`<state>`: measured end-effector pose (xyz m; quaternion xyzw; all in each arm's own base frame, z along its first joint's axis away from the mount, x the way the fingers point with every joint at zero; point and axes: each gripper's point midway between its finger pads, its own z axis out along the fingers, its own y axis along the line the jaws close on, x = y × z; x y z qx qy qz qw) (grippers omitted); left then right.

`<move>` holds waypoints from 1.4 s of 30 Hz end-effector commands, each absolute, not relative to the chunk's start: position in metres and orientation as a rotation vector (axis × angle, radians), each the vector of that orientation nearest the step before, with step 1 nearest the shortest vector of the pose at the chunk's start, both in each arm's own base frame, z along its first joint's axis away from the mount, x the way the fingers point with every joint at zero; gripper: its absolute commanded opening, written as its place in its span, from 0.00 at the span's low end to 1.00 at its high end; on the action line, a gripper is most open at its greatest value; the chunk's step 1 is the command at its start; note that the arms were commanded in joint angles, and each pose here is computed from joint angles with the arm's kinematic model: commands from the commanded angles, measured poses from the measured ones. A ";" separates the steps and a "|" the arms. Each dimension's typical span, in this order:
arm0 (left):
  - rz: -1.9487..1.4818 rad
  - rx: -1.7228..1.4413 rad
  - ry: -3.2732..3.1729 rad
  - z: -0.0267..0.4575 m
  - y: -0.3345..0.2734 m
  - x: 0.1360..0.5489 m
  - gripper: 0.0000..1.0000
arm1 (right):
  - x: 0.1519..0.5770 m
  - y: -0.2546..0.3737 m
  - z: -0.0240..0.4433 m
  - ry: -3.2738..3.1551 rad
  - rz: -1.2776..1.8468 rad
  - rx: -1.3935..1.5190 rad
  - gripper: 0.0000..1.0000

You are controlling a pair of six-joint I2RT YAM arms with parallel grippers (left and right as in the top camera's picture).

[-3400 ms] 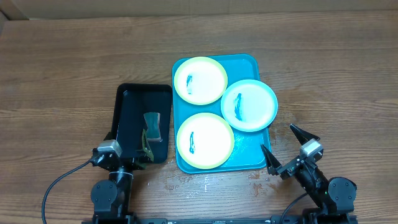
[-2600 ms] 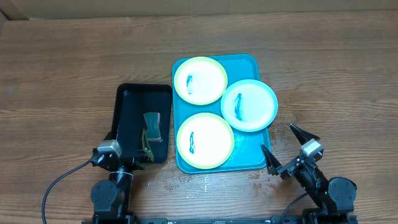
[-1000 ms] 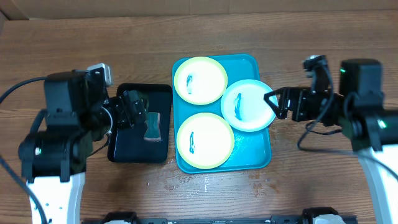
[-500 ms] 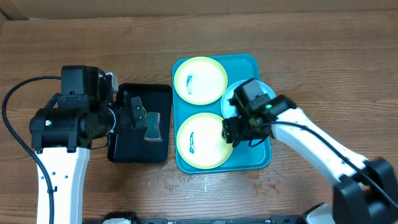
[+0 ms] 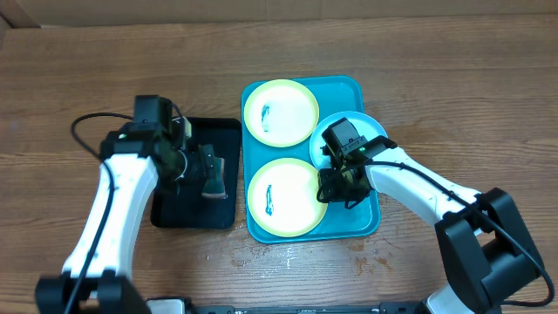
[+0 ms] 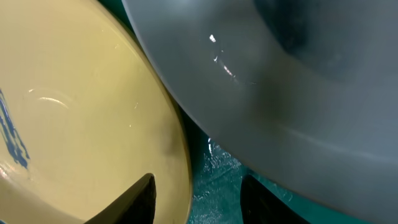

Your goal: Clean dirty plates on tray and stack at the side

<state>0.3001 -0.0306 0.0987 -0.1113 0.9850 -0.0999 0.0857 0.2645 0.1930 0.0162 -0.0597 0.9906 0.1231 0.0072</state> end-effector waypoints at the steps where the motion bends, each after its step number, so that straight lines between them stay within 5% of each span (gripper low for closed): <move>1: -0.342 -0.230 3.005 0.072 -0.047 0.301 0.82 | 0.263 0.190 0.008 3.119 0.369 -0.162 0.45; 4: -0.326 -0.181 3.066 0.045 -0.059 0.305 0.67 | 0.264 0.191 0.008 3.111 0.373 -0.175 0.45; 7: -0.172 -0.231 3.153 0.016 -0.052 0.298 0.41 | 0.264 0.191 0.008 3.112 0.372 -0.181 0.45; 9: -0.084 -0.307 3.191 0.002 -0.045 0.294 0.35 | 0.263 0.190 0.008 3.114 0.370 -0.181 0.45; 12: -0.076 -0.332 3.215 -0.014 -0.045 0.294 0.04 | 0.263 0.190 0.008 3.114 0.370 -0.181 0.45; 29: -0.107 -0.318 3.146 0.078 -0.050 0.332 0.04 | 0.264 0.189 0.008 3.111 0.360 -0.179 0.45; 40: -0.080 -0.342 3.208 0.028 -0.046 0.303 0.04 | 0.264 0.190 0.008 3.110 0.361 -0.179 0.45; 42: -0.080 -0.342 3.209 0.026 -0.045 0.302 0.13 | 0.264 0.190 0.008 3.110 0.360 -0.179 0.45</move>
